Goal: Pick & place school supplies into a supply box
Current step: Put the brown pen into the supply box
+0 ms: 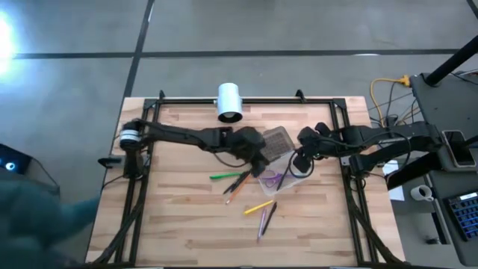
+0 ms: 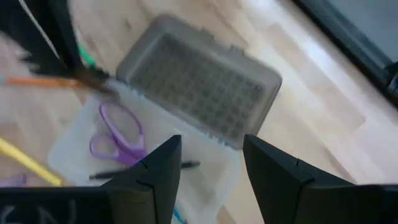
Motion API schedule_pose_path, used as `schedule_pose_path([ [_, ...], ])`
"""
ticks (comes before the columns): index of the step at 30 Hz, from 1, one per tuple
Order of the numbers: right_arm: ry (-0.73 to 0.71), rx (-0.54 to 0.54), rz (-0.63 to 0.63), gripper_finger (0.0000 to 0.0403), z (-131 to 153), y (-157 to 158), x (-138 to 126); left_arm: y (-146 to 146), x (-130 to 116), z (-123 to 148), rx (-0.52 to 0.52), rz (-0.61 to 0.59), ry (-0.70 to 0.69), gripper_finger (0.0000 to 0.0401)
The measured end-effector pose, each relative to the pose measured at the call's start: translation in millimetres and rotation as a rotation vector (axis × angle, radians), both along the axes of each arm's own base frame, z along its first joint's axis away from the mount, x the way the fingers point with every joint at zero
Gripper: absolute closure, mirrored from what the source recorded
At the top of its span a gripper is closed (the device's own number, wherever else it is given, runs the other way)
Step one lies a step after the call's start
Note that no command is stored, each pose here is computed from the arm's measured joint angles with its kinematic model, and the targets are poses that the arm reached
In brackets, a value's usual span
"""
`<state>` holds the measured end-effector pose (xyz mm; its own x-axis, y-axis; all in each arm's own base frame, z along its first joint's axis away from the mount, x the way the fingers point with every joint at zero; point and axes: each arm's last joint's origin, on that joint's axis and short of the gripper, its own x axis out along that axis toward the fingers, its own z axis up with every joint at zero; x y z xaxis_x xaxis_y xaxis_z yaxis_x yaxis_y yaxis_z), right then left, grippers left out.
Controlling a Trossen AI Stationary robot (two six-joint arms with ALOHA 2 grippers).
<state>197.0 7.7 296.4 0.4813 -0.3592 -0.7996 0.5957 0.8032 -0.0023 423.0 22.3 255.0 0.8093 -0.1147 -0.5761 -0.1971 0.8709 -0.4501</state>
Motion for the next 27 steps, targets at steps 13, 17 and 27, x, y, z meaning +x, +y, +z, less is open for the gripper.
schedule_pose_path([
  [13, -0.207, -0.01, -0.051, 0.0255, 29, -4, -34, 0, 99, -48, -0.008, -0.035, 0.175, 0.0385],
  [17, -0.23, -0.008, -0.05, 0.0255, 32, -4, -40, 3, 107, -60, -0.011, -0.027, 0.209, 0.0385],
  [27, -0.163, -0.037, -0.018, 0.0257, 23, -4, -33, 31, 100, -80, 0.027, 0.069, 0.274, 0.0384],
])
